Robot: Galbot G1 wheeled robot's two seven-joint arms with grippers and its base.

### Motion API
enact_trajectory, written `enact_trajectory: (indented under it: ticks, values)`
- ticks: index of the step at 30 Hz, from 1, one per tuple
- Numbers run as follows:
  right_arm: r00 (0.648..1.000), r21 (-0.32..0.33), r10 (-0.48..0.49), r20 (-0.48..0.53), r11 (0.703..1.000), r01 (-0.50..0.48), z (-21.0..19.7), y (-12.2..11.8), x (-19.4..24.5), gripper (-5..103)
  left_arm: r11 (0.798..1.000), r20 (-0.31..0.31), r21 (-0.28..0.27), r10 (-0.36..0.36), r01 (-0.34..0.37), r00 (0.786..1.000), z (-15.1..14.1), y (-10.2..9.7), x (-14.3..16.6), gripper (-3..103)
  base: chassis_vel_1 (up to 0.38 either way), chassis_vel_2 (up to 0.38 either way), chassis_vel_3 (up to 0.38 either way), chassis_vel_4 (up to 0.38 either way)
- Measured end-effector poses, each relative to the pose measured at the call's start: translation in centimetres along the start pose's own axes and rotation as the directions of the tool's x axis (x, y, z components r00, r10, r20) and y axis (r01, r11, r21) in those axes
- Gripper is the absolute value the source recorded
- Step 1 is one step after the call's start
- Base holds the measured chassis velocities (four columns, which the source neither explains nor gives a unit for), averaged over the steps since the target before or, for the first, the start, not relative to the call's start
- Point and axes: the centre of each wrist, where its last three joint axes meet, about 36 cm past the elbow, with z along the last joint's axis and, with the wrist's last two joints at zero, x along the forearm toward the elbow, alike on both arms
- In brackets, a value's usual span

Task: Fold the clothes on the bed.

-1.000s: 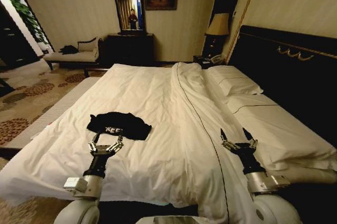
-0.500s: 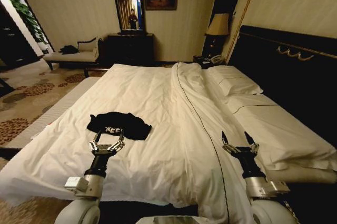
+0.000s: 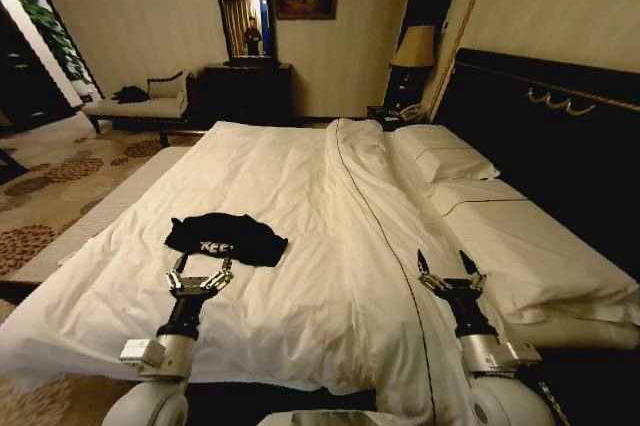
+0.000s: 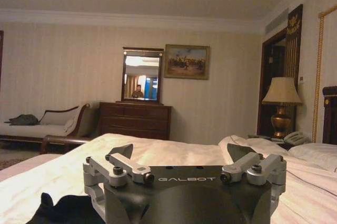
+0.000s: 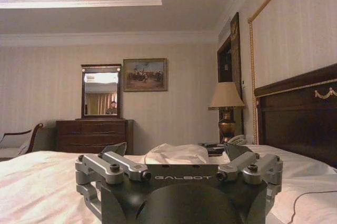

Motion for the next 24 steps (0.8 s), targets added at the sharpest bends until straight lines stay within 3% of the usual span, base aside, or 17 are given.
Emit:
enact_trajectory:
  ticks: [24]
  values:
    - [1.0, -0.003, 0.031, -0.004, 1.0, -0.031, 0.1, 0.18, 0.46, 100, 1.0, 0.01, -0.008, -0.008, 0.008, 1.0, 0.29, 0.58, -0.38, 100, 0.0, 0.0, 0.0, 0.0]
